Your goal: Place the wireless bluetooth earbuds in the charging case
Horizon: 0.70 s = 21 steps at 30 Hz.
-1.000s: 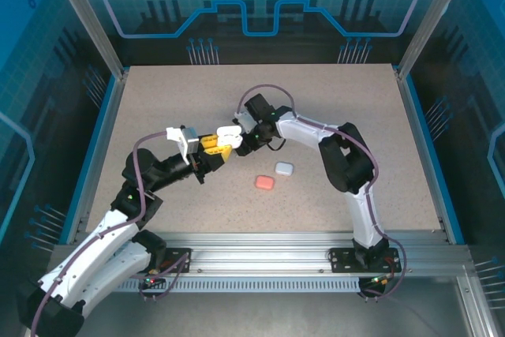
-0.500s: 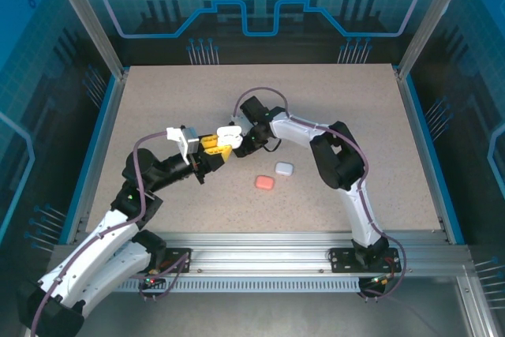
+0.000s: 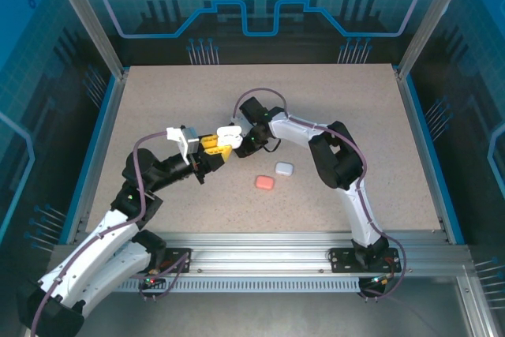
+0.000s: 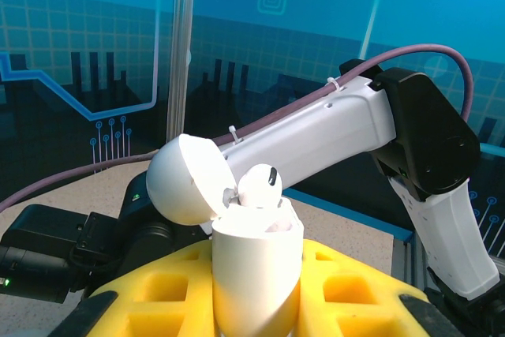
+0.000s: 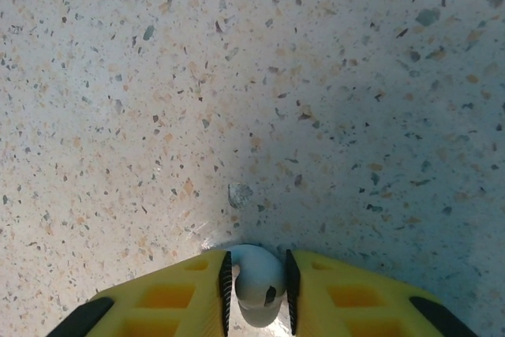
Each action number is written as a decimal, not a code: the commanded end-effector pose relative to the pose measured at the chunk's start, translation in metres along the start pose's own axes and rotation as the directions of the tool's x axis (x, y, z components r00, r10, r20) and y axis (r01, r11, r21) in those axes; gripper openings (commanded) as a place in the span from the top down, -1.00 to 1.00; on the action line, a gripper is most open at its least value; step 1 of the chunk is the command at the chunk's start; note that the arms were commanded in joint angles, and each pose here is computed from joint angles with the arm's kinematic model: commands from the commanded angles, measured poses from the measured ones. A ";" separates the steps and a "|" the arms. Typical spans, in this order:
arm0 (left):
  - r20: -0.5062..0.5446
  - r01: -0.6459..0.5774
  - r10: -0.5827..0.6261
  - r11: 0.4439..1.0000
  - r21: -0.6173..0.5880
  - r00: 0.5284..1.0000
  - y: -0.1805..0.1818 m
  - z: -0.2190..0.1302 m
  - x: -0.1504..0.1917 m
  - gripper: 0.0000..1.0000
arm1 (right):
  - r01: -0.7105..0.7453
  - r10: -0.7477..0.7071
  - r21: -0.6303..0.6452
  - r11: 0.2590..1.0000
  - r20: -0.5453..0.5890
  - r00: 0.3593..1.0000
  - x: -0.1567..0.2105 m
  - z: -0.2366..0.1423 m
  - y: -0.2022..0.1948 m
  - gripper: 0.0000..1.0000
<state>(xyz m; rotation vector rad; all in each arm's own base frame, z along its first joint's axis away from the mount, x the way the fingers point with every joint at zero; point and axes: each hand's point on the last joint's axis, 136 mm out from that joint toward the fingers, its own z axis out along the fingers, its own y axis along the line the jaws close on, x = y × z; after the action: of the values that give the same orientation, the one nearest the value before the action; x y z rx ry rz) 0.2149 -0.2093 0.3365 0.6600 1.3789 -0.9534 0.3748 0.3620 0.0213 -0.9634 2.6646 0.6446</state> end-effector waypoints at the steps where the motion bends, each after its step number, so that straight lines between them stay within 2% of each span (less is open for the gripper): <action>1: 0.004 -0.017 0.017 1.000 -0.007 1.000 0.000 -0.002 0.003 1.00 | 0.009 -0.011 -0.019 1.000 -0.073 0.997 0.019 0.010 0.012 0.50; 10: -0.001 -0.012 0.012 1.000 -0.011 1.000 0.001 -0.003 0.005 1.00 | 0.014 -0.015 -0.013 1.000 -0.040 0.999 0.016 0.002 0.015 0.62; 21: 0.002 -0.009 0.009 1.000 -0.013 1.000 0.000 -0.004 0.004 1.00 | 0.042 -0.046 0.045 0.998 0.091 0.995 -0.001 -0.052 0.016 0.64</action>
<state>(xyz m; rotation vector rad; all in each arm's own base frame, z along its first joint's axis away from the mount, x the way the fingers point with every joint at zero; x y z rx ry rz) 0.2138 -0.2082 0.3326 0.6565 1.3875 -0.9517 0.3571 0.3513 0.0354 -0.9746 2.6469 0.6255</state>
